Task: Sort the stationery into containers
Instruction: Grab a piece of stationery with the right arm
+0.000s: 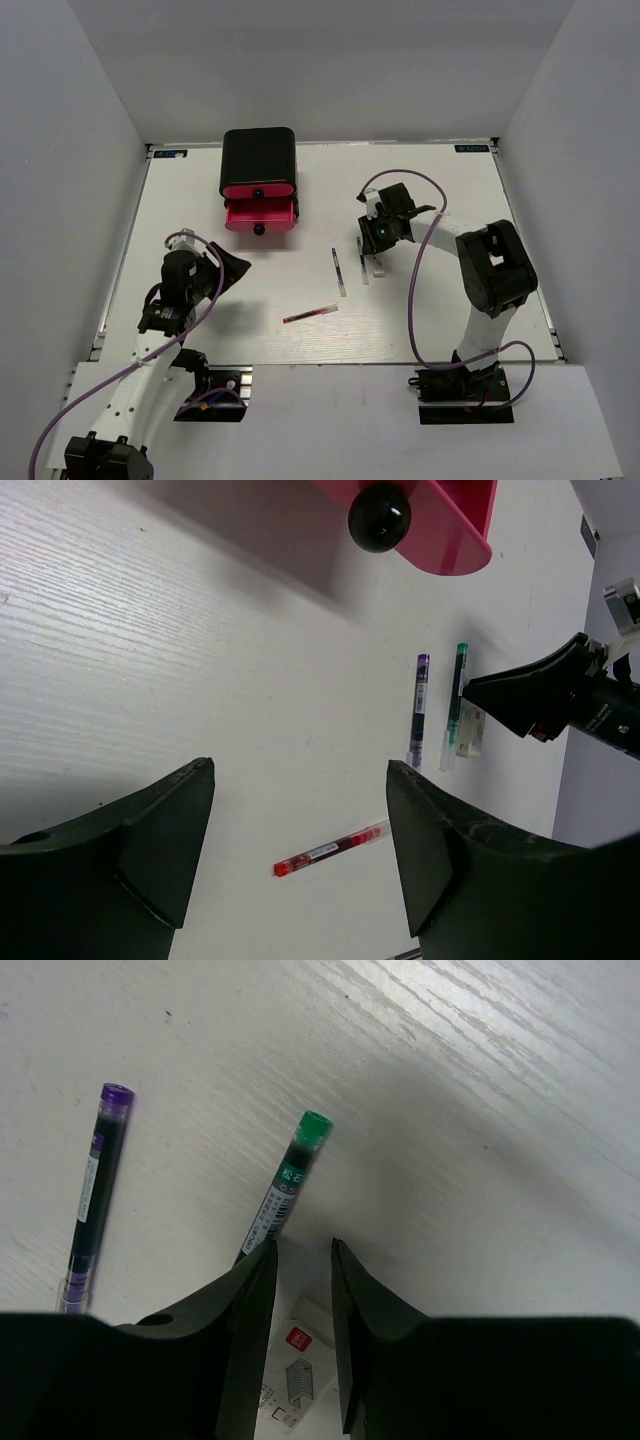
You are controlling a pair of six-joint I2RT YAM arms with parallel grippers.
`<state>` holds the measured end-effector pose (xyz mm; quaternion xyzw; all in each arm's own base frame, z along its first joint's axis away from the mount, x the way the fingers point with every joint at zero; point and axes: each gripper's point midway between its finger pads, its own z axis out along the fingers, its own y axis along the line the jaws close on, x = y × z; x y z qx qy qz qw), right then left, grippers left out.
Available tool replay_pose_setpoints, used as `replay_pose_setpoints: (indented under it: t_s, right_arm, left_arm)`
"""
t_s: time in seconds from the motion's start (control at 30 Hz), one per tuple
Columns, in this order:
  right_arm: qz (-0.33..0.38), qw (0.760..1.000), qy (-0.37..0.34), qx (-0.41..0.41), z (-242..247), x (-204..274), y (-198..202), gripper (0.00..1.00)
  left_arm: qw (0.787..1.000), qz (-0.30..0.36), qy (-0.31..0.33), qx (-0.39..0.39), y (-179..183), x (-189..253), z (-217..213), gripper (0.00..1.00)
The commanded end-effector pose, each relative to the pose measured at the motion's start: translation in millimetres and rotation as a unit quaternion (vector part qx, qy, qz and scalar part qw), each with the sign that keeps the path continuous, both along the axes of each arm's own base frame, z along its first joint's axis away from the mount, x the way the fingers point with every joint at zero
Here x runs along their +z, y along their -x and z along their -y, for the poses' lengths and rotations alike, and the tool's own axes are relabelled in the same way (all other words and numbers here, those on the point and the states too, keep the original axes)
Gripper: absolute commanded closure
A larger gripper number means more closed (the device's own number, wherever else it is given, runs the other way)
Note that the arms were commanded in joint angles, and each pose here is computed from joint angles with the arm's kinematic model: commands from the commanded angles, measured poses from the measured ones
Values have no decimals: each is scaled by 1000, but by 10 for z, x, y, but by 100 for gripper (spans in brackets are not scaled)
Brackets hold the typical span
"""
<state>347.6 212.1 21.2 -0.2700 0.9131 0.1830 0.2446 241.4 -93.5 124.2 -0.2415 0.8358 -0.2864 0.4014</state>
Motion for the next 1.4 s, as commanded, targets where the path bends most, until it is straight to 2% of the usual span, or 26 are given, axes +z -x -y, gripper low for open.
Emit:
replay_pose_setpoints:
  t_s: [0.0, 0.3, 0.43, 0.87, 1.03, 1.07, 1.17, 1.2, 1.3, 1.33, 1.37]
  right_arm:
    - [6, 1000, -17, 3, -148, 116, -57, 65]
    - [-4, 999, -43, 19, -339, 206, 12, 64]
    - [-3, 999, -46, 26, -376, 232, 47, 60]
    - [26, 998, 25, 45, -342, -23, 50, 61]
    - [34, 996, 51, 58, -322, -106, 104, 72]
    - [36, 996, 50, 61, -327, -93, 109, 81]
    - [35, 995, 45, 76, -342, -47, 148, 97]
    - [40, 995, 38, 81, -360, 21, 144, 100]
    - [53, 991, 2, 125, -482, 278, 164, 100]
    - [79, 985, -35, 148, -613, 595, 129, 100]
    - [99, 977, -42, 185, -672, 699, 138, 100]
  left_arm:
    - [1000, 13, -7, 4, -23, 130, -35, 21]
    - [1000, 14, -7, 4, -23, 130, -35, 21]
    - [1000, 18, -6, 4, -21, 151, -35, 21]
    - [1000, -5, -12, 8, 0, 70, -54, 21]
    - [1000, -26, -15, 3, 5, 44, -31, 21]
    - [1000, -22, -14, 3, -9, 84, -29, 21]
    - [1000, -29, -13, -1, -23, 76, -12, 21]
    - [1000, -29, -13, -1, -23, 77, -11, 21]
    - [999, -48, 9, -8, -34, 28, 66, 21]
    - [998, -54, 15, -10, -28, 13, 86, 21]
    - [998, -51, 26, -15, -53, 39, 126, 21]
